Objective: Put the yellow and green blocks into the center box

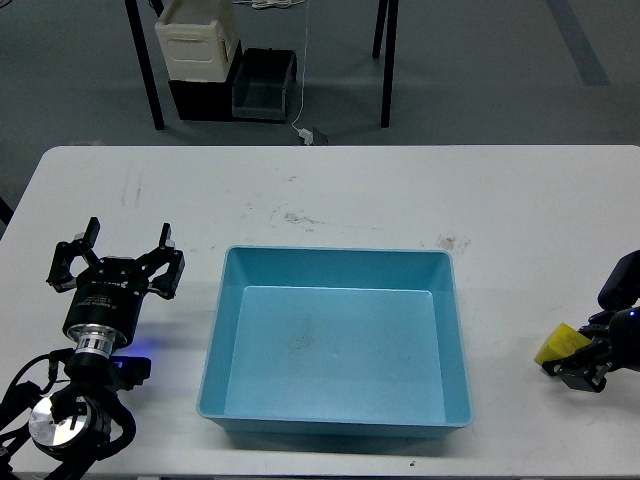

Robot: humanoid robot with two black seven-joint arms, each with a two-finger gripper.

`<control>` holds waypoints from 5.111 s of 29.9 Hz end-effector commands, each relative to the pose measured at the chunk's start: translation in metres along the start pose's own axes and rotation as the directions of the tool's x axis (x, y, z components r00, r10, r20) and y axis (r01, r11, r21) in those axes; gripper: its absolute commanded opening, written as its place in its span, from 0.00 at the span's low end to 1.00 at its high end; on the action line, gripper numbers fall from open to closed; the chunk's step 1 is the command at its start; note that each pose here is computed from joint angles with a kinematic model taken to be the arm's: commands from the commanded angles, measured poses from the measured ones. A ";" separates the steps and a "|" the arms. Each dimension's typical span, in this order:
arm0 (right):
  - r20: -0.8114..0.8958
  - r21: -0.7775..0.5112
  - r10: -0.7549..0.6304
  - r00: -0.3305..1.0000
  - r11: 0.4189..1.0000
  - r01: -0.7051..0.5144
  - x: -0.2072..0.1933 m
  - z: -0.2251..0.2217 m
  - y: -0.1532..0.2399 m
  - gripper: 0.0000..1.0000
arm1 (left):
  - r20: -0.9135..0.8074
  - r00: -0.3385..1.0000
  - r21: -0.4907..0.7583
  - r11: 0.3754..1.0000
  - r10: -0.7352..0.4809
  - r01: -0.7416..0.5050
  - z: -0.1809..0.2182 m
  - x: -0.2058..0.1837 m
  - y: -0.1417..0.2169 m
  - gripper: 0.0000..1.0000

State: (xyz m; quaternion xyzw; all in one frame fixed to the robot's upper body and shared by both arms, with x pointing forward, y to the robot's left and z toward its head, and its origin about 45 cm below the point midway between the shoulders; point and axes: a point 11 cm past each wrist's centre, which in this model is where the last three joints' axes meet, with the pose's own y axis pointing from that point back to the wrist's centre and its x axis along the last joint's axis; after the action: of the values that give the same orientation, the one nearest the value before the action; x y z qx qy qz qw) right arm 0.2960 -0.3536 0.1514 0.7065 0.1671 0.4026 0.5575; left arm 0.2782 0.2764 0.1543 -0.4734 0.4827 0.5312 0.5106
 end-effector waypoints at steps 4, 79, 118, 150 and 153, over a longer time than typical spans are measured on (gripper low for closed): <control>-0.074 -0.083 0.114 0.991 0.989 -0.120 0.035 0.026 0.025 0.09 | 0.000 1.000 0.000 1.000 0.001 -0.001 0.000 0.000 0.000 1.00; -0.108 0.334 0.522 0.846 0.820 -0.464 0.296 -0.106 0.045 0.97 | 0.685 0.689 0.211 0.970 -0.235 0.122 0.074 -0.054 -0.029 0.99; 0.804 -0.471 0.341 -0.488 -0.137 -0.872 0.135 -0.039 0.086 0.95 | 0.051 -0.867 0.684 0.650 -0.496 -0.332 0.099 -0.176 -0.037 1.00; 0.678 -0.704 0.230 -0.698 -0.071 -0.707 0.049 -0.050 0.056 0.97 | -0.566 -0.460 0.363 0.295 -0.684 -0.884 0.125 -0.031 0.004 1.00; 0.683 -0.700 0.228 -0.694 -0.069 -0.711 0.051 -0.051 0.055 0.97 | -0.554 -0.451 0.343 0.302 -0.700 -0.890 0.132 -0.025 -0.001 1.00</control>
State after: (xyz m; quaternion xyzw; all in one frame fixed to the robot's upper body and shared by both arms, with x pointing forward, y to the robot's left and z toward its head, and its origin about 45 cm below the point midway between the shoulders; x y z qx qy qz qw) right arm 0.2772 -0.3052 0.2248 0.7042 -0.6922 0.0729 -0.1399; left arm 0.2750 0.3976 0.1956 -0.5881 0.3686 0.1120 -0.7111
